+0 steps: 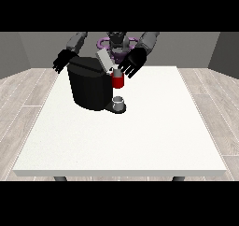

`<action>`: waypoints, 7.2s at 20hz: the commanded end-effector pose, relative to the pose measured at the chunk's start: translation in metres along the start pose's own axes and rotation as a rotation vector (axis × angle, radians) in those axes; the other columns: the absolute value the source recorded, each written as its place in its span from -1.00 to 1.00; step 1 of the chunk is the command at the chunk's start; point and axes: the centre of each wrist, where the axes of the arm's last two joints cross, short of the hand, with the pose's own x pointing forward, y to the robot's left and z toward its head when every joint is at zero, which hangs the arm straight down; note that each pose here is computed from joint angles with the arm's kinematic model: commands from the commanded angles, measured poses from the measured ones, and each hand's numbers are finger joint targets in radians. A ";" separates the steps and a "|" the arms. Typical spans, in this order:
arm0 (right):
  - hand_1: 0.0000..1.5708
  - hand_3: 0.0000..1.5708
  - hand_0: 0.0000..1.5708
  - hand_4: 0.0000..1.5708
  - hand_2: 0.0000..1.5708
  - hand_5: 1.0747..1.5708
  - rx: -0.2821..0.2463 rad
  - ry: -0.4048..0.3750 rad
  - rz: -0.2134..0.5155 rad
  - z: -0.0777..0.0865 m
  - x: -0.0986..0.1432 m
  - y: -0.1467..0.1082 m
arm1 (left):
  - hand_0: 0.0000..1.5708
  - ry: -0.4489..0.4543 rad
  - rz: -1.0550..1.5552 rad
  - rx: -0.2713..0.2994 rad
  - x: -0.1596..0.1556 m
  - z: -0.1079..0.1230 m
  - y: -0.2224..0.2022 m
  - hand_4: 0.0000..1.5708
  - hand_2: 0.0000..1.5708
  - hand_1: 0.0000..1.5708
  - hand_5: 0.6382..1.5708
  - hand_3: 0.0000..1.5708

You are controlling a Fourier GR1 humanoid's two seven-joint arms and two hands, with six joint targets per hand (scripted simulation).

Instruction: Insert the coffee pod into the coffee machine and close the lid

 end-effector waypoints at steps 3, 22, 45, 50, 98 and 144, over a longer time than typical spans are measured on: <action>-1.00 -1.00 -1.00 -0.49 -1.00 1.00 -0.003 0.031 0.000 0.008 -0.008 -0.010 | 0.54 0.024 0.003 -0.036 -0.008 0.003 -0.019 -0.41 0.58 0.54 1.00 0.43; -1.00 -1.00 -1.00 -0.41 -1.00 1.00 -0.041 -0.070 0.010 -0.014 0.004 0.006 | -0.28 -0.083 -0.144 -0.043 0.022 -0.006 -0.008 -0.70 0.03 -0.28 1.00 -0.18; -1.00 -1.00 -1.00 -0.48 -1.00 1.00 -0.077 0.112 0.010 0.029 -0.037 -0.020 | -1.00 -0.001 -0.047 -0.174 -0.031 0.020 -0.057 -1.00 -1.00 -1.00 1.00 -1.00; -1.00 -1.00 -1.00 -0.46 -1.00 1.00 -0.134 0.157 0.007 0.050 -0.060 -0.030 | -1.00 0.032 0.275 -0.084 -0.043 0.026 -0.064 -1.00 -1.00 -1.00 1.00 -1.00; -1.00 -1.00 -1.00 -1.00 -1.00 1.00 0.174 0.031 0.086 -0.040 0.008 -0.038 | -1.00 0.080 0.996 -0.039 -0.069 0.184 -0.188 -1.00 -1.00 -1.00 1.00 -1.00; -1.00 -1.00 -1.00 -0.85 -1.00 1.00 0.379 -0.070 0.289 -0.098 0.045 0.051 | -1.00 0.007 0.938 0.029 -0.053 0.174 -0.155 -1.00 -1.00 -1.00 1.00 -1.00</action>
